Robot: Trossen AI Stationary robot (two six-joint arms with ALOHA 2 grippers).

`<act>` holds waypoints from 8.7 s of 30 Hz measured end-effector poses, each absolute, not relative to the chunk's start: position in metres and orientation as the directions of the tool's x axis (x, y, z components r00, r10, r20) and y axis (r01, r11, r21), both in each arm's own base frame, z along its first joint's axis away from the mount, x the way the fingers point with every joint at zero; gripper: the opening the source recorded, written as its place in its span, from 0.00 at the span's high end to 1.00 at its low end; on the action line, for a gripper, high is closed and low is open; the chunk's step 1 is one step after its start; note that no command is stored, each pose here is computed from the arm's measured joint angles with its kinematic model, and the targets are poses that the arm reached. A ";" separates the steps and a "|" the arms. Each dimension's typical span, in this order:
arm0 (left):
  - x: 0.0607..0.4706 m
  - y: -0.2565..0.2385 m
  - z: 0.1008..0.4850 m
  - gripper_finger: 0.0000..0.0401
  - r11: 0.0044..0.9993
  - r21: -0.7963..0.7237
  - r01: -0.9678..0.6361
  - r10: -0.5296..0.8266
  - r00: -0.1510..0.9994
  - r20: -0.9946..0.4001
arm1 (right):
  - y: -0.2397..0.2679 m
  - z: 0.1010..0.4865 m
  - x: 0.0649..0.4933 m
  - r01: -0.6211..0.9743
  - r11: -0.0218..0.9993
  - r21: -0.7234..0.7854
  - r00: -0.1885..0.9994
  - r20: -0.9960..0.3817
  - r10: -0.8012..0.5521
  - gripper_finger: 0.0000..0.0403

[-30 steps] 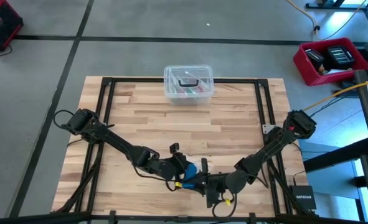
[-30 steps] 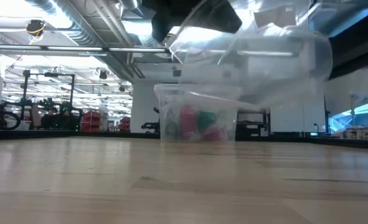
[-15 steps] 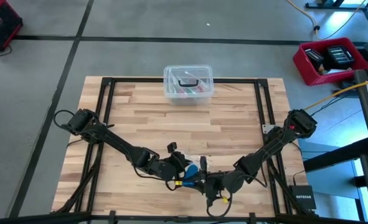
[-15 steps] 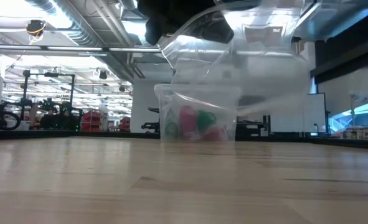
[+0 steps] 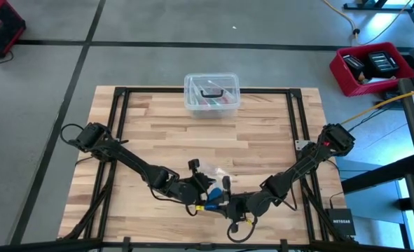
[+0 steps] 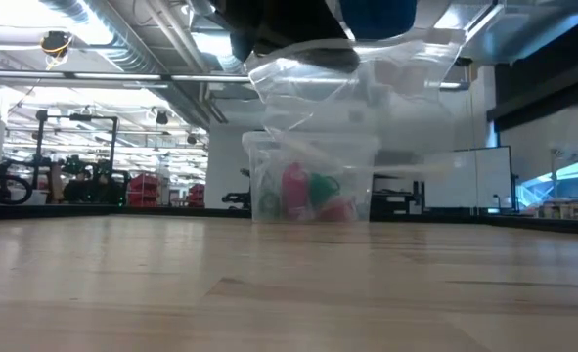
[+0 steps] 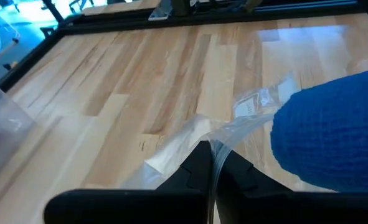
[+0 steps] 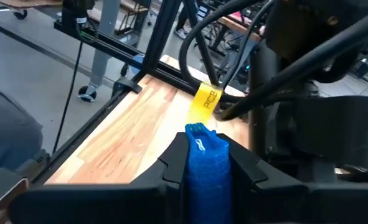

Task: Roll bandage
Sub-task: Put the rolled blue bandage into the transparent zip bag

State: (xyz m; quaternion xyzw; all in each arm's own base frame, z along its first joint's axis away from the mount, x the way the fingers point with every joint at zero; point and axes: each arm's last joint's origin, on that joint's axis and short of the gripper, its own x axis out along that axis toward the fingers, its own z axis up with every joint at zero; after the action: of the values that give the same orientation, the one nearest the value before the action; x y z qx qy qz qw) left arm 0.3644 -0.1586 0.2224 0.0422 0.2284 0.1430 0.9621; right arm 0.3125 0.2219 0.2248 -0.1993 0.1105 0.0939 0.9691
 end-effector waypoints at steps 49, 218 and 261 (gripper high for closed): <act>0.362 -0.172 0.225 0.99 0.991 0.078 -0.111 0.134 0.884 -0.448 | 0.225 0.266 0.312 -0.156 0.780 -0.607 0.978 -0.204 0.037 0.84; 0.361 -0.176 0.200 0.99 0.785 0.503 -0.362 0.553 0.776 -0.305 | 0.190 0.216 0.251 0.283 0.940 -0.192 0.674 -0.658 -0.337 0.85; 0.366 -0.179 0.206 0.99 0.864 0.294 -0.408 0.487 0.823 -0.292 | 0.185 0.195 0.293 0.514 0.846 -0.144 0.736 -0.433 -0.521 0.84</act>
State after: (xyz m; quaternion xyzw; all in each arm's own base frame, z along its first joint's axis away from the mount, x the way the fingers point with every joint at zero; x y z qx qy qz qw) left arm 0.3657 -0.1794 0.2063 0.1101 0.1811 0.2360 0.9484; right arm 0.2934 0.1846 0.1948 -0.0072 0.2346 -0.2778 0.9315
